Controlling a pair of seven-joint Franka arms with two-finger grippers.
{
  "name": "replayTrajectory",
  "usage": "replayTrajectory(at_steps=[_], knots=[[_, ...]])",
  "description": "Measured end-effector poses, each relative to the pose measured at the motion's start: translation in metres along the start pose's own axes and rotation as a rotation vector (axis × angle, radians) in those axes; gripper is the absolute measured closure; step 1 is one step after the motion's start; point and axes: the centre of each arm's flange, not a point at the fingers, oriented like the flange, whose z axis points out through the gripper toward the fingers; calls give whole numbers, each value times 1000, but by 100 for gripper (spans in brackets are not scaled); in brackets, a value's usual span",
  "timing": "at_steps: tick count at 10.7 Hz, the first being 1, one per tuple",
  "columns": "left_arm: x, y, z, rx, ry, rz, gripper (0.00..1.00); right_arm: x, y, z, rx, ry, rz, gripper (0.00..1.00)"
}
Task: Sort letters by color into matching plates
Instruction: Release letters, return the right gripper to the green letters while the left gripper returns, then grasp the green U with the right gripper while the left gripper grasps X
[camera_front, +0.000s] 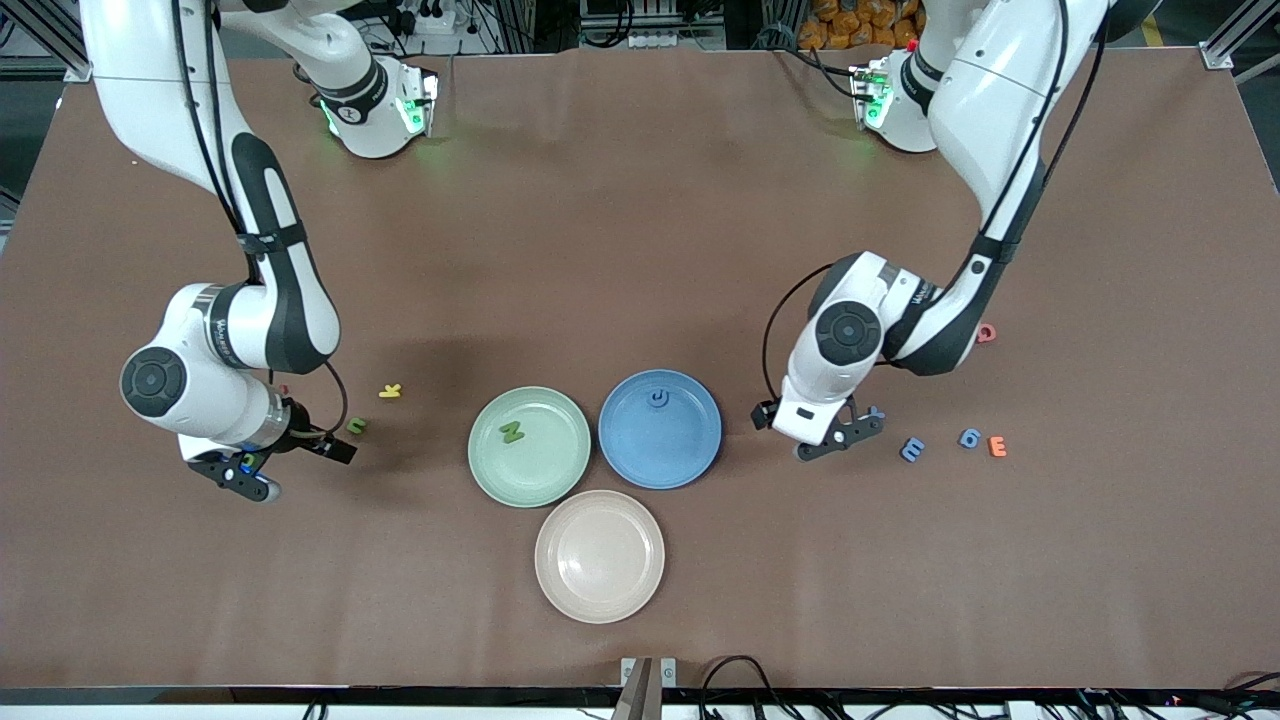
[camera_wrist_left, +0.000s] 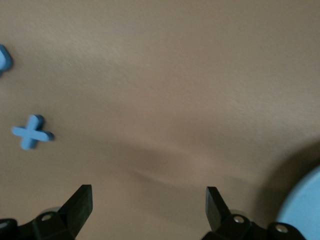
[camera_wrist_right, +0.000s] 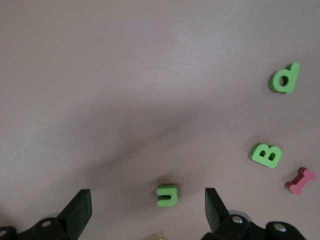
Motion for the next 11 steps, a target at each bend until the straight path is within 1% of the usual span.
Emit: replayTrajectory(at_steps=[1,2,4,5,7,9,11], knots=[[6,-11,1,8,-6,12,0,-1,6,8,0,10,59,0],[12,-24,4,17,-13,-2,0,-4,12,17,2,23,106,0],[33,-62,9,33,-29,-68,0,-13,25,39,6,56,154,0],[45,-85,13,38,-38,-107,0,-19,31,50,17,66,179,0],[65,-125,17,22,-34,-176,0,-27,37,65,27,59,208,0],[61,-143,20,-15,-16,-253,0,-33,32,70,34,56,210,0],[46,-135,25,-18,-25,-352,0,-41,27,75,33,61,197,2]])
